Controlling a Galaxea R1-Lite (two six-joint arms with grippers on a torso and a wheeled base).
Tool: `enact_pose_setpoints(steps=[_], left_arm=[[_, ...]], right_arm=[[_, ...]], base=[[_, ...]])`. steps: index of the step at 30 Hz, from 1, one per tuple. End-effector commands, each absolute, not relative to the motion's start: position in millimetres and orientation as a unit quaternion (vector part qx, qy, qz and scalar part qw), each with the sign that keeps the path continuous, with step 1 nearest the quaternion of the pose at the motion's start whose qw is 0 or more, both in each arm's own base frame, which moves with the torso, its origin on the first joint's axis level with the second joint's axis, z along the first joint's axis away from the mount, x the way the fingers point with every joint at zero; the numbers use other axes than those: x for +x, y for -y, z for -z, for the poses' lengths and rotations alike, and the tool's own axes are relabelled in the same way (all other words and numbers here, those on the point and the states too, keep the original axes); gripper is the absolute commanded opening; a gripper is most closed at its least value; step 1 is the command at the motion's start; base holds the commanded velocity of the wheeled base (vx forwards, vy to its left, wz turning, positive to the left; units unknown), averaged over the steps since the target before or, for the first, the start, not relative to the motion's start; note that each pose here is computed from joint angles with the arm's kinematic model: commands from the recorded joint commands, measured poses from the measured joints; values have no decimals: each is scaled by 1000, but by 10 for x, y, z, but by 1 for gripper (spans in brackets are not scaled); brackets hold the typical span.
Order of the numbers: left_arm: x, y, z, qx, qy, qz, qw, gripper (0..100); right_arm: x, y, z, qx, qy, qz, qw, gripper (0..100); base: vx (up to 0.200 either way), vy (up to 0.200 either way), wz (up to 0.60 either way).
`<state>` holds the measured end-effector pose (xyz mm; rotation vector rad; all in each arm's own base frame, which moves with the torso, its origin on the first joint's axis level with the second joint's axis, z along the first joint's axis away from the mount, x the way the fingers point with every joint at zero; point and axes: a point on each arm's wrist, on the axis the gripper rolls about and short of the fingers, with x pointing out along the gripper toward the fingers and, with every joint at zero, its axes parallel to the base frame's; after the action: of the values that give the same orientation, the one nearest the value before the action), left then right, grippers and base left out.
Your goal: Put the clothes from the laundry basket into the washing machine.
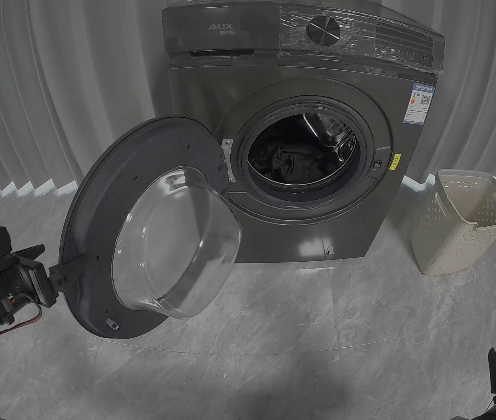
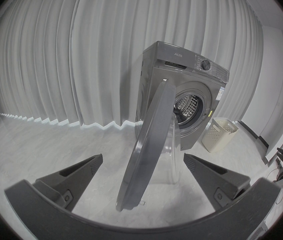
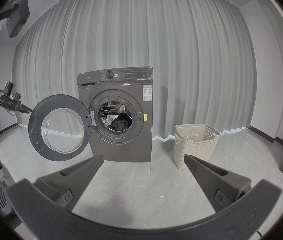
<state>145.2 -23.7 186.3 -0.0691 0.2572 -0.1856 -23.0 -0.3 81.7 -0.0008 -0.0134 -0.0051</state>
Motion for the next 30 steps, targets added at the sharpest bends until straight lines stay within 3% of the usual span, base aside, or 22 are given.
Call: enact_pose_setpoints(steps=[1, 5, 7, 11, 14, 17, 21, 27, 30], left_arm=[[1723, 324, -1696, -32, -169, 111, 979, 100], [1682, 426, -1697, -37, -161, 153, 974, 100], [1570, 525, -1739, -64, -153, 191, 967, 100], [1490, 609, -1764, -66, -147, 224, 961, 100], [1374, 725, -1819, -73, -136, 272, 950, 100], [1183, 810, -1924, -103, -124, 326, 931, 100], [1174, 815, -1891, -100, -130, 318, 934, 100], [1078, 716, -2011, -113, -91, 300, 943, 100], [1100, 586, -2006, -111, -80, 234, 962, 100]], right_arm=[[-228, 3, -766, -1, 5, 2, 1000, 100], [-228, 3, -766, -1, 5, 2, 1000, 100], [-228, 3, -766, -1, 5, 2, 1000, 100], [-228, 3, -766, -1, 5, 2, 1000, 100], [-228, 3, -766, -1, 5, 2, 1000, 100], [-228, 3, -766, -1, 5, 2, 1000, 100], [-228, 3, -766, -1, 5, 2, 1000, 100], [-228, 3, -766, -1, 5, 2, 1000, 100], [-228, 3, -766, -1, 5, 2, 1000, 100]], base=[[0, 0, 0], [0, 0, 0], [0, 0, 0], [0, 0, 0], [0, 0, 0], [0, 0, 0], [0, 0, 0], [0, 0, 0], [0, 0, 0]])
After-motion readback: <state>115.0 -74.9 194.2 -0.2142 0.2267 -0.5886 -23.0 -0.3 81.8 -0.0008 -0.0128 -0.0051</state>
